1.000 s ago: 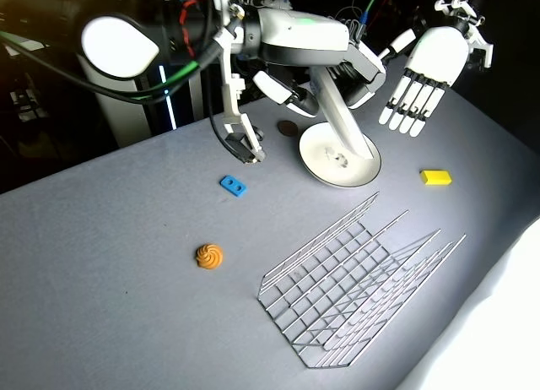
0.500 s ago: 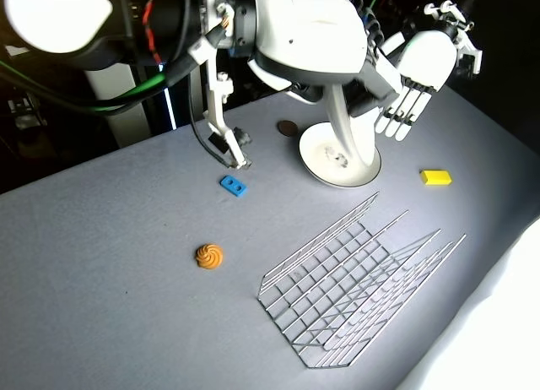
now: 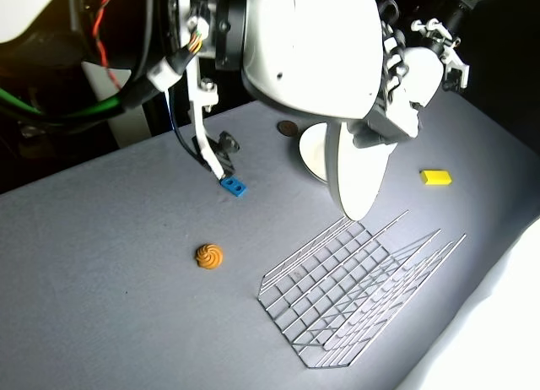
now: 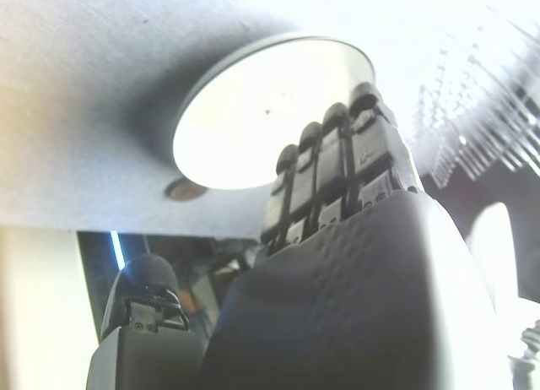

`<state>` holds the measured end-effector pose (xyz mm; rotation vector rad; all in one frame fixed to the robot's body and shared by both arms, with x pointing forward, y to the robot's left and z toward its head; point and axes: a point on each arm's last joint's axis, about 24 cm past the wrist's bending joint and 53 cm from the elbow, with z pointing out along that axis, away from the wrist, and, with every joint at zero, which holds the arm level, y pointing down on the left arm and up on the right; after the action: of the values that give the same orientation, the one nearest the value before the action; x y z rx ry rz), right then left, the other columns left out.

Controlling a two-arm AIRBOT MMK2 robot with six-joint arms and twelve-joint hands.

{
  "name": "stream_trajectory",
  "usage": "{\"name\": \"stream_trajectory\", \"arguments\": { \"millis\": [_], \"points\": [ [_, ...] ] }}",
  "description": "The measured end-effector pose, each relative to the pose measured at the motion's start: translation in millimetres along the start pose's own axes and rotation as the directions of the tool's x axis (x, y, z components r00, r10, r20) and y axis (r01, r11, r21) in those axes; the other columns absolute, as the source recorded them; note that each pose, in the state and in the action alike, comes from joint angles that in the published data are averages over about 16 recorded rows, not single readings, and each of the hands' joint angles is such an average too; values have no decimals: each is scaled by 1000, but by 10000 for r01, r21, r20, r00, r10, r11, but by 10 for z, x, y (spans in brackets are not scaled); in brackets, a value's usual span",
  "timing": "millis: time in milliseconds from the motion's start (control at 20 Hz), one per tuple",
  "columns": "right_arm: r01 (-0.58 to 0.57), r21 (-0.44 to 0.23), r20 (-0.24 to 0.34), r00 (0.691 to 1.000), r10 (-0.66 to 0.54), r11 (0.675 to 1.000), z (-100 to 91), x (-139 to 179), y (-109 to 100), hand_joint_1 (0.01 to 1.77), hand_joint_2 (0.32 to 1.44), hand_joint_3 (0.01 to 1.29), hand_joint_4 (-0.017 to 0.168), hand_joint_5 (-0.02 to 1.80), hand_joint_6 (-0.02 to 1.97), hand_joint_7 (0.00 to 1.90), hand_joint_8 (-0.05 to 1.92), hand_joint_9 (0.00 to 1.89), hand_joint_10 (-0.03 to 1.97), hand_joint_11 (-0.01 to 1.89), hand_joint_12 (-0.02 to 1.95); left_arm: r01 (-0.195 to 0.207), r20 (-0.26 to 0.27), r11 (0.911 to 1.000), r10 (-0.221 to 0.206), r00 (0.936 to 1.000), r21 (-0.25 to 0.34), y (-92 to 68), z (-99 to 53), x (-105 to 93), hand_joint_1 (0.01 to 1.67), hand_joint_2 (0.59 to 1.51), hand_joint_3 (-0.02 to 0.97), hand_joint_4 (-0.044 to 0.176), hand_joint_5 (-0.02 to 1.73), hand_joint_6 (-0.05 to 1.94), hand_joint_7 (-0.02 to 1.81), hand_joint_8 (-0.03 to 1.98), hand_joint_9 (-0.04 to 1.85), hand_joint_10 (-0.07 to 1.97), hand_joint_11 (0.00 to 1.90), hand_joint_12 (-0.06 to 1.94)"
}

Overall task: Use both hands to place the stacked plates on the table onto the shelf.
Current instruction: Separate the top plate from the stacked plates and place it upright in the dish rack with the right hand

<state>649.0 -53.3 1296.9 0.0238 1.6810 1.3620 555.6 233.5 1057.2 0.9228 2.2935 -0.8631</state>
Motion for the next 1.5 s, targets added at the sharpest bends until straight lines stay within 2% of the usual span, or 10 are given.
{"name": "stream_trajectory", "arguments": {
  "millis": [350, 650, 1100, 1500],
  "points": [
    [-1097, 937, 845, 9912, 1019, 9895, 3, -335, -363, 1200, 1112, 12, -8, 780, 1003, 822, 1497, 715, 1594, 571, 1847, 105, -219, 9998, -109, 9997, -185, 79, 72, 87, 25, 1125, 21, 3, 45, 20, 62, 15, 40, 8, 28, 10],
    [-1642, 1477, 1136, 9824, 1482, 9753, 35, -401, -655, 1205, 1126, 12, -8, 791, 982, 828, 1482, 711, 1581, 569, 1835, 158, -305, 9994, -167, 9994, -303, 138, 79, 122, 25, 1127, 22, 2, 51, 20, 70, 15, 45, 8, 32, 11],
    [-2207, 1847, 1370, 9707, 1973, 9577, 149, -392, -1005, 1205, 1131, 13, -10, 794, 982, 826, 1493, 691, 1574, 551, 1823, 216, -425, 9988, -234, 9988, -431, 208, 72, 170, 24, 1123, 21, 1, 50, 21, 72, 15, 48, 6, 34, 12],
    [-2623, 1924, 1532, 9598, 2351, 9456, 239, -324, -1211, 1203, 1133, 13, -12, 783, 964, 835, 1481, 700, 1556, 555, 1824, 267, -510, 9985, -291, 9983, -477, 242, 67, 206, 24, 1119, 21, 1, 45, 21, 71, 15, 43, -2, 36, 24]
  ]
}}
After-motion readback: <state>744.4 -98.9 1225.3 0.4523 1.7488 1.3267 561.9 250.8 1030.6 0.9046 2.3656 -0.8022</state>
